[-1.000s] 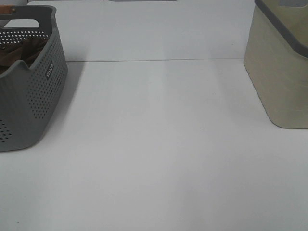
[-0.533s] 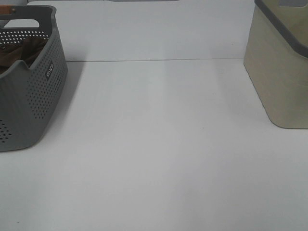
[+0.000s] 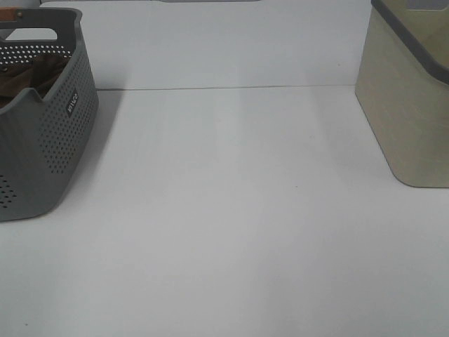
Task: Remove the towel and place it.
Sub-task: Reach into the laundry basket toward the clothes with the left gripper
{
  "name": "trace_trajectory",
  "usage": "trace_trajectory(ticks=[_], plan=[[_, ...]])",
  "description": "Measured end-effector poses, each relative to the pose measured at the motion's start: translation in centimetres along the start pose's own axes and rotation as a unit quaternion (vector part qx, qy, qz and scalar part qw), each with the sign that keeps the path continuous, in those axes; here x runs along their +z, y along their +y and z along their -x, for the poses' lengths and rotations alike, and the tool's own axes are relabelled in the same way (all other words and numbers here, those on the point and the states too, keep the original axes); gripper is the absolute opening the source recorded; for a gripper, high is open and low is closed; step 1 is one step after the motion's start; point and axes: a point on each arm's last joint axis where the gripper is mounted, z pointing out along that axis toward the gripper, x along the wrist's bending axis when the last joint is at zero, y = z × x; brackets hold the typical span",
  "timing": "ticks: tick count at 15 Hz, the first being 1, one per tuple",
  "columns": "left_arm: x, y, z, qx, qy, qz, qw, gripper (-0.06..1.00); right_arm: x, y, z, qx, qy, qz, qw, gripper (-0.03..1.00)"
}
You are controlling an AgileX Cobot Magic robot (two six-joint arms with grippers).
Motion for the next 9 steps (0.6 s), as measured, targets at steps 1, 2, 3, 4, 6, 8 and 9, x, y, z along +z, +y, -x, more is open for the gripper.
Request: trace_trajectory(ticks=[1, 2, 3, 4, 6, 8, 9], plan=[[0.00, 0.00, 0.00, 0.000, 0.000, 0.000, 1.000, 0.67, 0.00, 0.00, 0.00, 0.000, 0.000, 0.000, 1.000, 0.70], [0.00, 0.00, 0.00, 0.000, 0.000, 0.000, 1.000, 0.67, 0.00, 0.00, 0.00, 0.000, 0.000, 0.000, 1.000, 0.70], [0.00, 0.00, 0.00, 0.000, 0.000, 0.000, 1.000, 0.67, 0.00, 0.00, 0.00, 0.000, 0.000, 0.000, 1.000, 0.70], [0.00, 0.00, 0.00, 0.000, 0.000, 0.000, 1.000, 0.67, 0.00, 0.00, 0.00, 0.000, 0.000, 0.000, 1.000, 0.70], [0.00, 0.00, 0.00, 0.000, 0.000, 0.000, 1.000, 0.67, 0.00, 0.00, 0.00, 0.000, 0.000, 0.000, 1.000, 0.70], [0.00, 0.00, 0.00, 0.000, 0.000, 0.000, 1.000, 0.67, 0.00, 0.00, 0.00, 0.000, 0.000, 0.000, 1.000, 0.70], [0.00, 0.00, 0.00, 0.000, 0.000, 0.000, 1.000, 0.67, 0.00, 0.00, 0.00, 0.000, 0.000, 0.000, 1.000, 0.70]])
